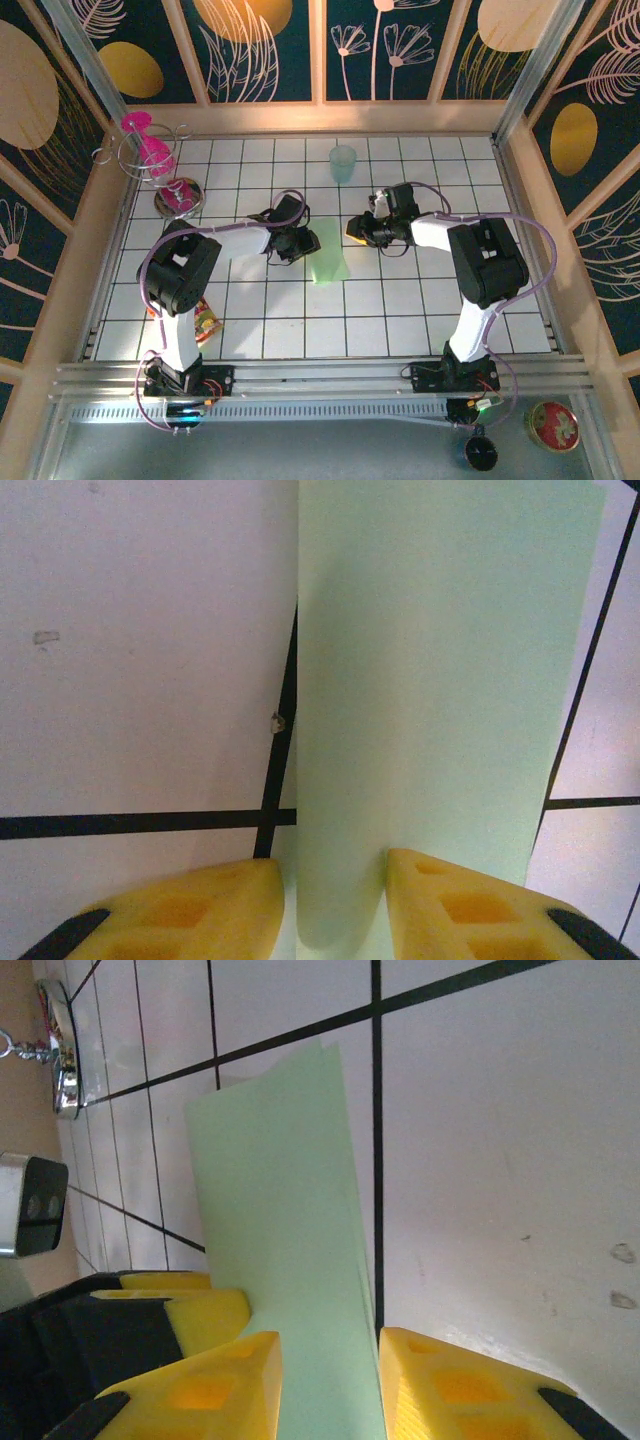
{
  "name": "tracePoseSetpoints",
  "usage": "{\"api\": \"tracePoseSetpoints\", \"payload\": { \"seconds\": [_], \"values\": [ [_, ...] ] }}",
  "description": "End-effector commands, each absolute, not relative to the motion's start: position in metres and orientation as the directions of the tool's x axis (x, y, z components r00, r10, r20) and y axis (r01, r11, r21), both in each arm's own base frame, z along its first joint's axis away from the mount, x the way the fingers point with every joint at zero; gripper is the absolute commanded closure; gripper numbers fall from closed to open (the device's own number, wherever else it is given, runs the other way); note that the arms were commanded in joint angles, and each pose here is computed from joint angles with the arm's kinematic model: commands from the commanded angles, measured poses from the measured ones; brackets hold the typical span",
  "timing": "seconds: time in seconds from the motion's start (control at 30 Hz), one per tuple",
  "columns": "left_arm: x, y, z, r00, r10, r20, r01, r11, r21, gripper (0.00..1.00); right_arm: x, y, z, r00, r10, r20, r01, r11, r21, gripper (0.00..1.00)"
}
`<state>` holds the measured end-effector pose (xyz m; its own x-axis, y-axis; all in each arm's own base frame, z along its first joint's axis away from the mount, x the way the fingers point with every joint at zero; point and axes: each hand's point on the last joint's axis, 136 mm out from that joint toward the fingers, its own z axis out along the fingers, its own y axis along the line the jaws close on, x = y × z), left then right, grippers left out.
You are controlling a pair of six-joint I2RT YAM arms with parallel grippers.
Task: Fold a paper plane with a square sheet of paper (pick it up from the middle)
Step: First fold in half a square sheet of paper at the center of the table, then hold the square sheet of paper at the center of the table.
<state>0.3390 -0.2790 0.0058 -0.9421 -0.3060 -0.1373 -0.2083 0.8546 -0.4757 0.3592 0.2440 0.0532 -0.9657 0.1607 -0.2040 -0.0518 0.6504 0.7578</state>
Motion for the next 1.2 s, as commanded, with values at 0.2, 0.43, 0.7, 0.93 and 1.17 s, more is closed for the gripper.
{"api": "tracePoseSetpoints", "payload": {
  "seconds": [0.2, 0.43, 0.7, 0.93, 1.17],
  "values": [
    [0.290, -0.224, -0.099, -0.974, -0.222, -0.035, -0.214, 0.963, -0.161, 0.62, 0.358, 0.256, 0.060, -0.966, 0.113, -0.233, -0.112, 0.630, 0.768, 0.69],
    [0.290, -0.222, -0.099, -0.981, -0.189, -0.037, -0.182, 0.973, -0.143, 0.61, 0.360, 0.257, 0.060, -0.965, 0.121, -0.234, -0.106, 0.634, 0.766, 0.71],
    [0.290, -0.221, -0.102, -0.965, -0.261, -0.032, -0.254, 0.957, -0.141, 0.60, 0.361, 0.258, 0.061, -0.965, 0.123, -0.233, -0.106, 0.629, 0.770, 0.71],
    [0.290, -0.222, -0.105, -0.950, -0.310, -0.024, -0.303, 0.940, -0.156, 0.59, 0.357, 0.261, 0.061, -0.968, 0.113, -0.225, -0.110, 0.612, 0.783, 0.71],
    [0.286, -0.219, -0.104, -0.956, -0.292, -0.026, -0.285, 0.947, -0.146, 0.62, 0.352, 0.268, 0.068, -0.967, 0.086, -0.239, -0.146, 0.582, 0.800, 0.72]
  ]
}}
